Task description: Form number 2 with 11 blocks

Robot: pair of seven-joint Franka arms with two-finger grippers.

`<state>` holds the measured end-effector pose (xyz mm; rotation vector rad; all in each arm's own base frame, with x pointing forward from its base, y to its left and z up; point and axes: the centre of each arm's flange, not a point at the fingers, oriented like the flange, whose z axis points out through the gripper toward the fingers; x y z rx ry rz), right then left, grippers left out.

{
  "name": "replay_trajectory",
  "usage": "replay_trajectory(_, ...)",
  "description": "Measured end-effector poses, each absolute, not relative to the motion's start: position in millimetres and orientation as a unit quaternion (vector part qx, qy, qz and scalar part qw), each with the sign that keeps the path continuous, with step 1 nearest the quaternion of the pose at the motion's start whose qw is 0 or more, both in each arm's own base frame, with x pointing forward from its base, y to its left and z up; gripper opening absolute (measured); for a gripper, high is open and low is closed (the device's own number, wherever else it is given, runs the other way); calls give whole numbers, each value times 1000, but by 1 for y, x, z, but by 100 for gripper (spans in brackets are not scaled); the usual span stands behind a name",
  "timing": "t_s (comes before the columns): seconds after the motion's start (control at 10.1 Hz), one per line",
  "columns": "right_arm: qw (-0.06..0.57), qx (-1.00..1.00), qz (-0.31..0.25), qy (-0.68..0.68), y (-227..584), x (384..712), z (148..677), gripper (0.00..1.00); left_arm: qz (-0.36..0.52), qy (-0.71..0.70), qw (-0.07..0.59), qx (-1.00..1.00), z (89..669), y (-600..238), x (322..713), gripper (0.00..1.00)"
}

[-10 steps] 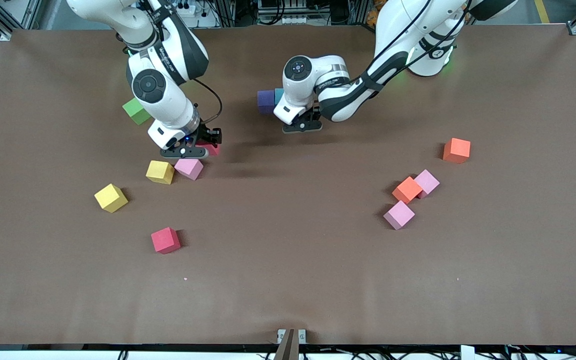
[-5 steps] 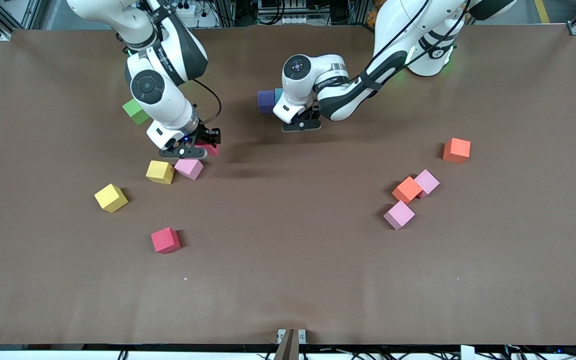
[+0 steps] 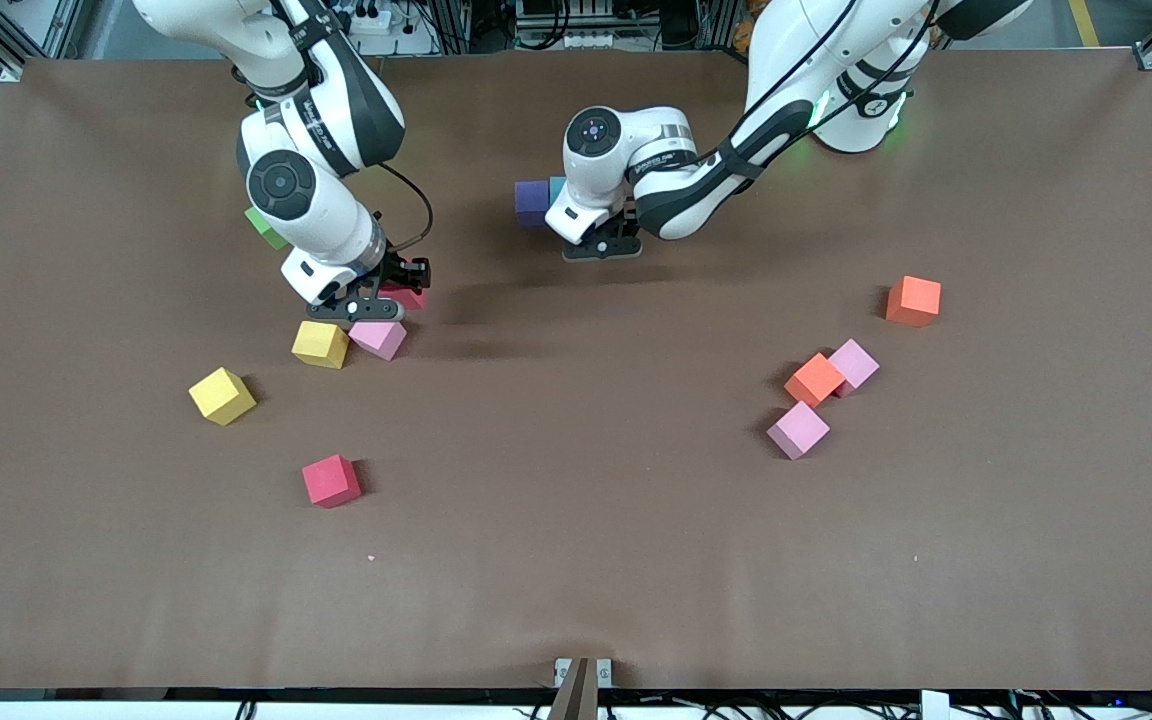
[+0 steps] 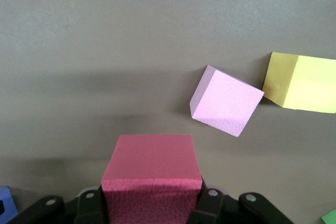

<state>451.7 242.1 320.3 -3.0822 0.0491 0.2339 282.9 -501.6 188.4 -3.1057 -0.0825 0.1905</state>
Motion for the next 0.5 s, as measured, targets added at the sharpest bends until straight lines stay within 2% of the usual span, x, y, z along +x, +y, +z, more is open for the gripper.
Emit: replay_trajectory(0.5,25,-997,77,19,239,453,321,55,61,-25,15,-998,188,-502,281,56)
